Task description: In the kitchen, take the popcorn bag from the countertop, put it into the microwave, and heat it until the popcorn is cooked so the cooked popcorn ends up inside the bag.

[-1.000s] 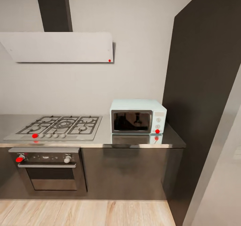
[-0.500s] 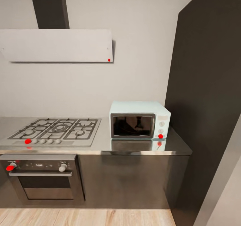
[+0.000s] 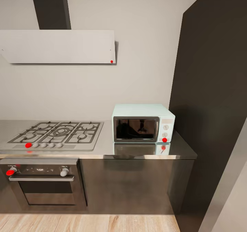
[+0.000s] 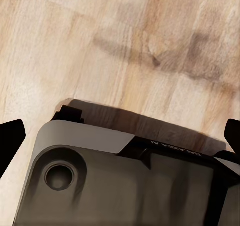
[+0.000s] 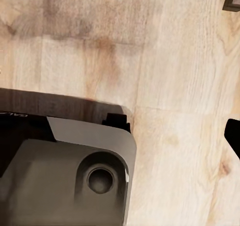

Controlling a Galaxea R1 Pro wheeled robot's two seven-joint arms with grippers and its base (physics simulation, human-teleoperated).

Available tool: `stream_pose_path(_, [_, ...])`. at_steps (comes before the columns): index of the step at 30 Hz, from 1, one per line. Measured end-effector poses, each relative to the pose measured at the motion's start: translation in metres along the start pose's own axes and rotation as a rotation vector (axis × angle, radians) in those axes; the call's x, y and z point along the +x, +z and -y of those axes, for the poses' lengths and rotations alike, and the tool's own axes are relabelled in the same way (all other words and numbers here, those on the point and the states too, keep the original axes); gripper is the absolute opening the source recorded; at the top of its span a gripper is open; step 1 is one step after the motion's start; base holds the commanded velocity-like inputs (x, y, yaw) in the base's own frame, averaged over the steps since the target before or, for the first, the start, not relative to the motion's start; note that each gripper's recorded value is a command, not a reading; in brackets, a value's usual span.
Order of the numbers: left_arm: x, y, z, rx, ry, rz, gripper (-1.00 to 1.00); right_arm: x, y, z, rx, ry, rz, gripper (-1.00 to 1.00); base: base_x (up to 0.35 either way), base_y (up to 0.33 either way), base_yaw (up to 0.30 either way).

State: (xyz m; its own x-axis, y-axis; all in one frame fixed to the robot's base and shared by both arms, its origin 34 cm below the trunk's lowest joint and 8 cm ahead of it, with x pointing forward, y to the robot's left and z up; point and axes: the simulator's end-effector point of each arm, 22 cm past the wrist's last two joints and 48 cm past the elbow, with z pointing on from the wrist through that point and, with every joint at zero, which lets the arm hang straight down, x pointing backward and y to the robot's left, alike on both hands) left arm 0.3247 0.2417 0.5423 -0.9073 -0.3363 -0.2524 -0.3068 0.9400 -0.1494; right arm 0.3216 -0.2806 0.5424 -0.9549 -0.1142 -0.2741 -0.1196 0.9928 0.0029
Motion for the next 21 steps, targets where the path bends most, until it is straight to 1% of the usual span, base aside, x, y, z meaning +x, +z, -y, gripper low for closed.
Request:
stream_pose_path(2, [0.000, 0.000, 0.000, -0.001, 0.000, 0.001, 1.00, -0.012, 0.001, -0.011, -0.015, -0.003, 0.026, 1.00, 0.000, 0.000, 0.000])
stream_pose_path(3, [0.000, 0.000, -0.001, -0.001, 0.000, 0.001, 1.00, -0.023, 0.001, -0.019, -0.023, -0.004, 0.046, 1.00, 0.000, 0.000, 0.000])
stream_pose_path(4, [0.000, 0.000, -0.001, -0.001, -0.001, 0.001, 1.00, -0.040, 0.001, -0.027, -0.028, -0.006, 0.080, 1.00, 0.000, 0.000, 0.000])
stream_pose_path(6, [-0.001, 0.000, -0.001, -0.001, -0.001, 0.001, 1.00, -0.060, 0.000, -0.031, -0.027, -0.008, 0.118, 1.00, 0.000, 0.000, 0.000])
stream_pose_path(7, [-0.001, 0.000, -0.001, -0.001, -0.001, 0.001, 1.00, -0.077, -0.001, -0.036, -0.028, -0.014, 0.144, 1.00, 0.000, 0.000, 0.000])
stream_pose_path(8, [-0.001, 0.000, -0.001, -0.002, -0.001, 0.001, 1.00, -0.104, -0.005, -0.046, -0.030, -0.038, 0.174, 1.00, 0.000, 0.000, 0.000])
stream_pose_path(9, [-0.001, 0.000, -0.001, -0.002, -0.001, 0.001, 1.00, -0.120, -0.008, -0.051, -0.029, -0.055, 0.187, 1.00, 0.000, 0.000, 0.000])
stream_pose_path(10, [0.000, 0.000, -0.001, -0.001, 0.000, 0.001, 1.00, -0.144, -0.014, -0.052, -0.019, -0.076, 0.205, 1.00, 0.000, 0.000, 0.000])
stream_pose_path(11, [0.000, 0.000, -0.001, -0.001, 0.000, 0.001, 1.00, -0.168, -0.022, -0.051, -0.011, -0.086, 0.224, 1.00, 0.000, 0.000, 0.000])
stream_pose_path(14, [0.000, 0.000, -0.001, -0.001, 0.000, 0.001, 1.00, -0.218, -0.046, -0.048, -0.011, -0.087, 0.271, 1.00, 0.000, 0.000, 0.000])
stream_pose_path(15, [0.000, 0.000, 0.000, -0.001, 0.000, 0.001, 1.00, -0.238, -0.060, -0.047, -0.025, -0.080, 0.281, 1.00, 0.000, 0.000, 0.000])
stream_pose_path(17, [0.000, 0.000, 0.000, 0.000, 0.000, 0.001, 1.00, -0.254, -0.075, -0.046, -0.044, -0.067, 0.277, 1.00, 0.000, 0.000, 0.000])
stream_pose_path(18, [0.000, 0.000, 0.000, -0.001, 0.000, 0.001, 1.00, -0.266, -0.086, -0.044, -0.054, -0.055, 0.271, 1.00, 0.000, 0.000, 0.000])
stream_pose_path(19, [0.000, 0.000, 0.000, -0.001, 0.000, 0.001, 1.00, -0.294, -0.106, -0.038, -0.051, -0.039, 0.294, 1.00, 0.000, 0.000, 0.000])
stream_pose_path(21, [0.000, 0.000, -0.001, -0.002, 0.000, 0.001, 1.00, -0.331, -0.134, -0.027, -0.033, -0.024, 0.345, 1.00, 0.000, 0.000, 0.000])
